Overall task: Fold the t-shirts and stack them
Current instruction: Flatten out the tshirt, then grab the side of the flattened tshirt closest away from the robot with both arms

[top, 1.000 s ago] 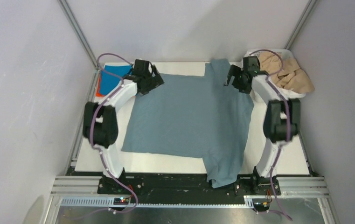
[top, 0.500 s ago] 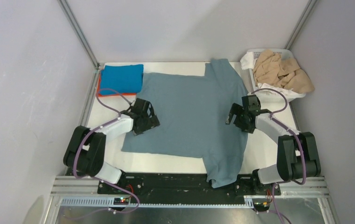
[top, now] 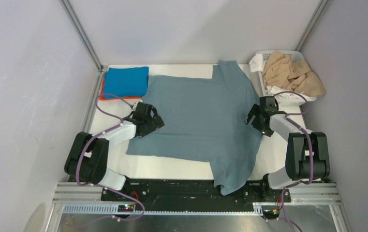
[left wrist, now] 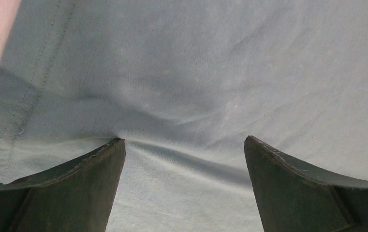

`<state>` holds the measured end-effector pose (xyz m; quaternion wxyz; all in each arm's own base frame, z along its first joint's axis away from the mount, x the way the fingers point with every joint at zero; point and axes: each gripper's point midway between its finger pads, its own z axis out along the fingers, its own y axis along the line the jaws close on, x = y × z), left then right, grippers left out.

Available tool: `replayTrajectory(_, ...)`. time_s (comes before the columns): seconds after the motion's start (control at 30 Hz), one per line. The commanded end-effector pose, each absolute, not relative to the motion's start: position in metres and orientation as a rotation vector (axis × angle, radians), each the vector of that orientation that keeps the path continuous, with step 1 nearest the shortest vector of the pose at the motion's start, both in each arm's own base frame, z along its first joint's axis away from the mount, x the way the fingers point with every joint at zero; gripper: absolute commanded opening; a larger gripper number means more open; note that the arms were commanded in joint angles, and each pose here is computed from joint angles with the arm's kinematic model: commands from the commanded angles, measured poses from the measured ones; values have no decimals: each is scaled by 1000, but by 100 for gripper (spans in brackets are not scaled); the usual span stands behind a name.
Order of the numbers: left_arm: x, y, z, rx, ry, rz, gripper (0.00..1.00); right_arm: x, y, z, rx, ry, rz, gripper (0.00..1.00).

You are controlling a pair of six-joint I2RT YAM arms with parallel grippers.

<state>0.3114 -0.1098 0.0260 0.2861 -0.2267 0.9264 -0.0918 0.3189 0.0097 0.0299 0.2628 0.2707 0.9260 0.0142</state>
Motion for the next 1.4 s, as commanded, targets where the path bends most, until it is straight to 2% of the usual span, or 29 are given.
replayTrajectory(0.0,291,-93,7,-644,2539,-170,100,339,-1,50,658,2445,-3,99)
replayTrajectory(0.2,301,-106,73,-551,2379,-343,100,346,27,111,466,2347,41,99)
replayTrajectory(0.33,281,-82,98,-641,2276,-281,100,324,37,154,397,2258,15,99)
replayTrajectory(0.5,231,-32,86,-858,2259,-23,100,285,75,170,236,2277,75,100)
replayTrajectory(0.73,187,-19,44,-1039,2291,35,100,230,134,141,-163,2409,79,99)
replayTrajectory(0.83,178,-13,33,-1103,2289,86,100,221,133,127,-185,2436,43,100)
replayTrajectory(1.03,184,-3,29,-1216,2217,162,89,222,143,123,-209,2415,117,100)
replayTrajectory(1.23,202,-20,14,-1214,2241,69,80,222,147,123,-237,2410,137,100)
replayTrajectory(1.37,214,-25,8,-1223,2256,70,54,220,149,122,-243,2419,151,99)
